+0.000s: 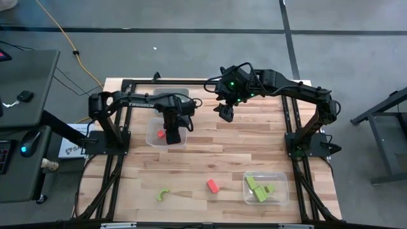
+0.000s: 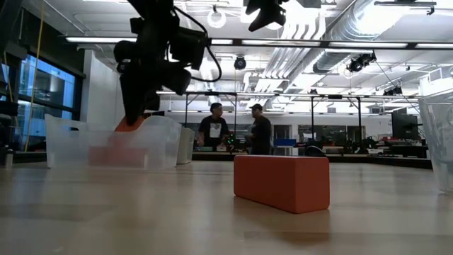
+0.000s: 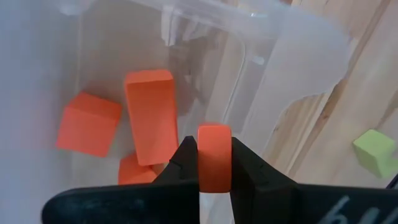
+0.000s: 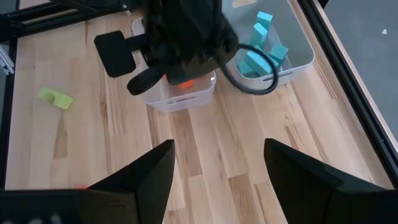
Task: Sort & place blocks by color
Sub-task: Put the orange block into the top transparent bin
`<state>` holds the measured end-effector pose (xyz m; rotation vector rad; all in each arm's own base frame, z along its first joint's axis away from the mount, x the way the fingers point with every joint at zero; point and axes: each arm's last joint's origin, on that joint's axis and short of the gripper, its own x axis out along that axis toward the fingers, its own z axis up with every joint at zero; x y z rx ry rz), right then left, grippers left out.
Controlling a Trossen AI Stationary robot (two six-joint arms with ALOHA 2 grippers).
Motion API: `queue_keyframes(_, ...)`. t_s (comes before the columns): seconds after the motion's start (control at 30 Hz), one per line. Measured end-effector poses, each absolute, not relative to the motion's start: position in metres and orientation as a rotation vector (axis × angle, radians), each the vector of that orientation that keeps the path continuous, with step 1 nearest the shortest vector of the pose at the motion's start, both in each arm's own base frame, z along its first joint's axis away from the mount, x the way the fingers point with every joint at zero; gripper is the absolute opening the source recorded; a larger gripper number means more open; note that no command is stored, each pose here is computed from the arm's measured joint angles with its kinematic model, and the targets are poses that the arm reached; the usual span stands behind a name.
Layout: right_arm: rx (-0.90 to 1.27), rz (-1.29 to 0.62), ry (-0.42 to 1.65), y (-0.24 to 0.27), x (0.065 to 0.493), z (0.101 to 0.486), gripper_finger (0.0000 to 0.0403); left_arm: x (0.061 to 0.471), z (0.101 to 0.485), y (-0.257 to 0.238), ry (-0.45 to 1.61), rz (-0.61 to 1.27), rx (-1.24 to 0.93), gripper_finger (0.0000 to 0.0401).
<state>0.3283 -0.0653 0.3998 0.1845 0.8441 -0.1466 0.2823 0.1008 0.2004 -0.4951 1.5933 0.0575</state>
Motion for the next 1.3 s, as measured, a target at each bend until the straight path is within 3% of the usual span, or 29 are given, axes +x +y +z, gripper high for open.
queue_keyframes(0.27, 0.181, -0.146, 0.824, -0.066, 0.330, 0.401, 0.0238, 0.280, 0.190, 0.099, 1.596, 0.056, -0.491, 0.0015)
queue_keyframes(0.87, 0.202, -0.155, 0.826, -0.066, 0.329, 0.401, 0.0238, 0.272, 0.177, 0.098, 1.637, 0.119, -0.464, 0.0068)
queue_keyframes(1.3, 0.288, -0.191, 0.840, -0.065, 0.328, 0.400, 0.0238, 0.272, 0.177, 0.097, 1.646, 0.122, -0.473, 0.0129)
